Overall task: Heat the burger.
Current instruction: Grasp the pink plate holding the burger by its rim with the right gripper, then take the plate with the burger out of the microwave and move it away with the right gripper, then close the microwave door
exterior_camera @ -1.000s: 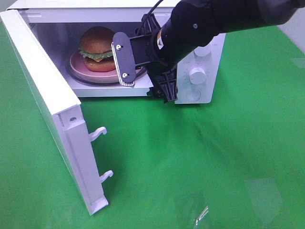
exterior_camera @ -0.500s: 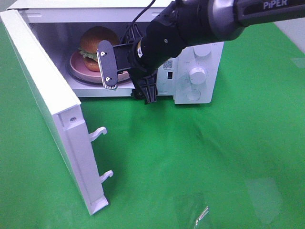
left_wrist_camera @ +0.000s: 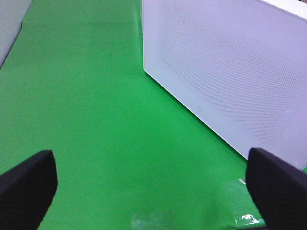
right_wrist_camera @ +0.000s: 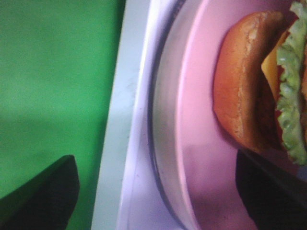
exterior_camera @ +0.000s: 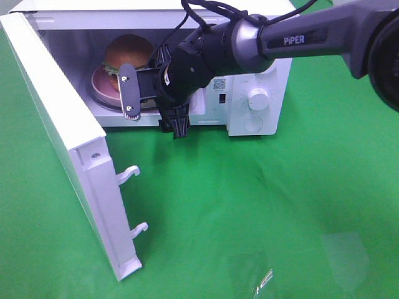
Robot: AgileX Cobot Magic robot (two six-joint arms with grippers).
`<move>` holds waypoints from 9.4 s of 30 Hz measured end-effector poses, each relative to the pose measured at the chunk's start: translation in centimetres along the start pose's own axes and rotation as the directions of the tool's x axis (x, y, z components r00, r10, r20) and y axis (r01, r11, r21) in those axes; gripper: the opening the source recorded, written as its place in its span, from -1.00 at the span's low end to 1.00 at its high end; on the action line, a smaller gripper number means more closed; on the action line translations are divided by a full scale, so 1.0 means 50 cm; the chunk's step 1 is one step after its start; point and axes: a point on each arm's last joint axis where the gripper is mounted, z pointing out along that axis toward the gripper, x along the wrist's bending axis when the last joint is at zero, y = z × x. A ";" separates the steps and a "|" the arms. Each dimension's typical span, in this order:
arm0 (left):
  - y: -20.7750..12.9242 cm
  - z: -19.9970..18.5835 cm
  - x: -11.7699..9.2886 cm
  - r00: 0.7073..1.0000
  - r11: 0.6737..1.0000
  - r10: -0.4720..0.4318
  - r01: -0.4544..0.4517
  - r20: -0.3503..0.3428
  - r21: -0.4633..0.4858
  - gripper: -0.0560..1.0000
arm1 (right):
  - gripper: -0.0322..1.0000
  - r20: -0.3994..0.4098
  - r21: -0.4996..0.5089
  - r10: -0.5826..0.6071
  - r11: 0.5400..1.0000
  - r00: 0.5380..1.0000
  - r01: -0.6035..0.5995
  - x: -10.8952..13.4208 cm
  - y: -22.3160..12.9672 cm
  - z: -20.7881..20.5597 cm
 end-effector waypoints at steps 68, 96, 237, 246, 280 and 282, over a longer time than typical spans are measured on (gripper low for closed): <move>0.000 0.000 0.001 1.000 1.000 0.004 -0.004 -0.007 0.001 0.98 | -0.74 -0.132 0.048 0.075 0.996 0.988 -0.069 0.007 -0.013 -0.030; 0.000 0.000 0.001 1.000 1.000 0.004 -0.004 -0.007 0.001 0.98 | -0.74 -0.016 -0.064 -0.191 0.980 0.981 0.190 0.092 -0.034 -0.134; 0.000 0.000 0.001 1.000 1.000 0.004 -0.004 -0.007 0.001 0.98 | -0.74 0.416 0.660 0.792 0.075 0.447 -0.747 0.396 -0.245 -0.410; 0.000 0.000 0.001 1.000 1.000 0.004 -0.004 -0.007 0.001 0.98 | -0.74 0.492 0.636 0.788 -0.035 0.370 -0.771 0.369 -0.268 -0.356; 0.000 0.000 0.001 1.000 1.000 0.004 -0.004 -0.007 0.001 0.98 | 0.04 0.262 0.285 0.948 0.103 0.181 -0.953 0.234 -0.202 -0.510; 0.000 0.000 0.001 1.000 1.000 0.004 -0.004 -0.007 0.001 0.98 | 0.18 0.227 0.262 0.955 0.129 0.191 -0.956 0.228 -0.196 -0.533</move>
